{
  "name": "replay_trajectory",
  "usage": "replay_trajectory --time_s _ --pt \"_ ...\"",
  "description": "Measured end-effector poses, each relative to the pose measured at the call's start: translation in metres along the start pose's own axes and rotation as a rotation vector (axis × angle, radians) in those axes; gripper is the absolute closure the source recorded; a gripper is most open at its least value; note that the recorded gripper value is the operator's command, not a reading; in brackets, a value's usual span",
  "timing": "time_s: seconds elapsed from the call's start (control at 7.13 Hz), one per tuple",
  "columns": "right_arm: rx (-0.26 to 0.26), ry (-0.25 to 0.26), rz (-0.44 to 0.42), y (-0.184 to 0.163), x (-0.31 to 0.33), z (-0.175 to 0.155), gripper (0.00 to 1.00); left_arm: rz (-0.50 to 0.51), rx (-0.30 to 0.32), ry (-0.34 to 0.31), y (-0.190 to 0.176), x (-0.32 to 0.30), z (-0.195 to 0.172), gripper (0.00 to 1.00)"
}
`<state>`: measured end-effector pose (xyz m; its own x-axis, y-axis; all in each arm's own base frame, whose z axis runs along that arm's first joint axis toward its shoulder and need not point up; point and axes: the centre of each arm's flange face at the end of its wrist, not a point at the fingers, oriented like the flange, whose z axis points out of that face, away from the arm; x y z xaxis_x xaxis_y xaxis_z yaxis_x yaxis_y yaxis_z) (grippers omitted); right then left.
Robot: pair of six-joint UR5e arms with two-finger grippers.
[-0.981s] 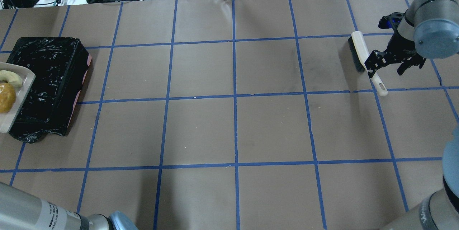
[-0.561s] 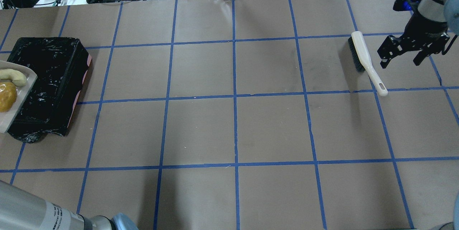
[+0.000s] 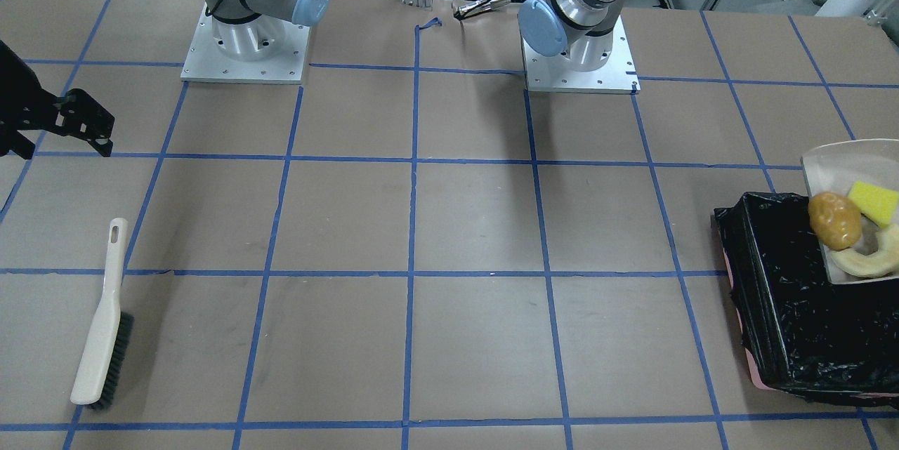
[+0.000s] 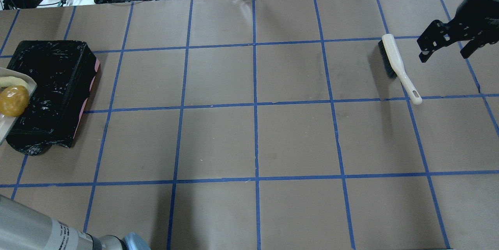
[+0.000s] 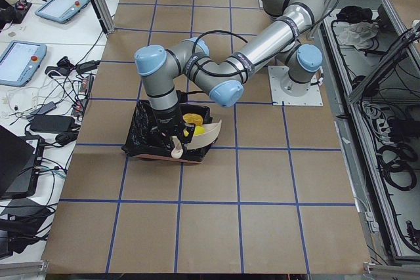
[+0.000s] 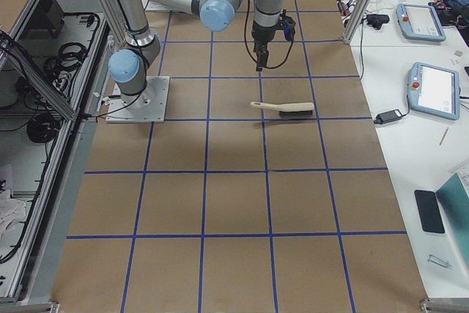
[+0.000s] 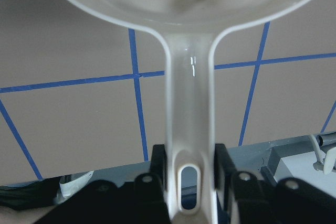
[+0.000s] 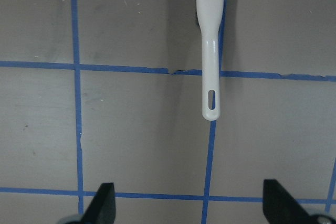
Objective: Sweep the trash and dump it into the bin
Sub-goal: 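Tilt the dustpan over the bin with the left gripper while the right releases the brush, then hold the dustpan tipped over the bin with the left gripper to dump the items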
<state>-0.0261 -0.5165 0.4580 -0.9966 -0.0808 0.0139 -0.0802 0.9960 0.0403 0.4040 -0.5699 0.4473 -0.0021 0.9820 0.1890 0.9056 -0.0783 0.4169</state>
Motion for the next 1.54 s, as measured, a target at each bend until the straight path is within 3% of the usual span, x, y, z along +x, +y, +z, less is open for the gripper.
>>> replay_trajectory --time_s 0.14,0.42,0.7,0.98,1.54 --pt "0.013 0.007 -0.031 -0.002 -0.032 -0.005 0.0 0.006 -0.016 0.001 -0.002 -0.003 -0.007 1.0" --pt "0.027 0.008 0.012 -0.004 -0.091 -0.006 0.0 0.011 -0.031 0.004 -0.004 -0.005 -0.012 1.0" --pt "0.036 0.006 0.003 -0.001 -0.125 -0.009 0.0 0.014 -0.039 0.009 -0.005 -0.005 -0.014 1.0" --pt "0.045 0.001 -0.017 0.004 -0.139 -0.014 0.0 0.023 -0.053 0.01 -0.01 -0.007 -0.02 1.0" --pt "0.056 -0.031 -0.02 0.015 -0.144 -0.024 0.0 0.043 -0.154 0.007 -0.029 -0.021 -0.049 1.0"
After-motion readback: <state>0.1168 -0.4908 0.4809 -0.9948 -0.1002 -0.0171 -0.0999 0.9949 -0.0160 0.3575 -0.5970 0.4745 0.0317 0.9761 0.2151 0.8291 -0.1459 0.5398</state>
